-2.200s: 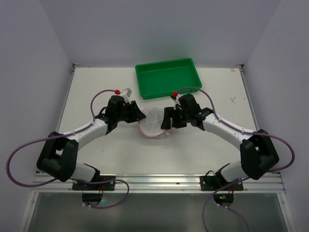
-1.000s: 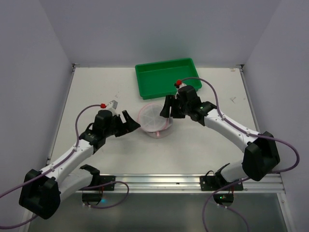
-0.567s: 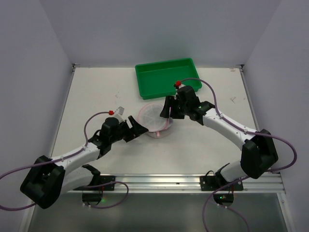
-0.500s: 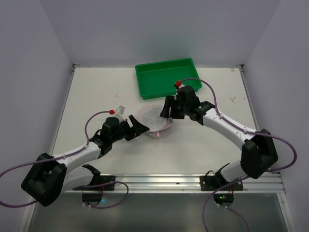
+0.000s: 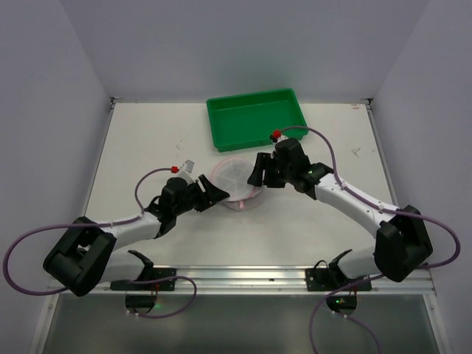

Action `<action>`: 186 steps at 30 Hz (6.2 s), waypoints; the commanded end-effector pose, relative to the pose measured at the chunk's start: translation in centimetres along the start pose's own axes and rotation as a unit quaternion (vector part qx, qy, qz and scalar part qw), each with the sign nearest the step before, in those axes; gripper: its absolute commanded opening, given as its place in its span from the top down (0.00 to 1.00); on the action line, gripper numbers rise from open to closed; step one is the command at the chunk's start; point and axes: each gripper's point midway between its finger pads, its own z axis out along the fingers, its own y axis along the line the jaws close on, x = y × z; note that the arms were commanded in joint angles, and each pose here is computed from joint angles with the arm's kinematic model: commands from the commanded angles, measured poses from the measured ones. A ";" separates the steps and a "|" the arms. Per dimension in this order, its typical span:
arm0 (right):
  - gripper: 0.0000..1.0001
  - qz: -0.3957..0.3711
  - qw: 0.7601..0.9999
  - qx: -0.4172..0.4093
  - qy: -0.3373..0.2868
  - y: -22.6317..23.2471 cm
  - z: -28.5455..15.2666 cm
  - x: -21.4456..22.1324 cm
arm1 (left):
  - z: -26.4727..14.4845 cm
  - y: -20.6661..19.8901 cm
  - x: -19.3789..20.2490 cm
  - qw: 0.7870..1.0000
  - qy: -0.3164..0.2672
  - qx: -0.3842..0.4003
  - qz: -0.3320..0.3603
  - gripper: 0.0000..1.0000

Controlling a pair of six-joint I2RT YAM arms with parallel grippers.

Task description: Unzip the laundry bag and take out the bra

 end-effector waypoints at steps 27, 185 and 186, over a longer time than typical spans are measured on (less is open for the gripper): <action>0.70 -0.006 0.983 -0.154 -0.100 7.8 -2.4 3.7 | 0.9 -8.0 -3.9 0.997 -0.023 0.005 -0.073 1.00; 0.70 -0.156 0.985 -0.014 -0.077 4.0 3.4 3.1 | 0.1 -6.6 -4.0 0.999 0.009 -0.021 -0.027 1.00; 0.71 -0.145 0.985 -0.029 -0.086 4.2 3.4 2.4 | 0.1 -6.6 -3.9 0.999 0.011 -0.021 -0.028 1.00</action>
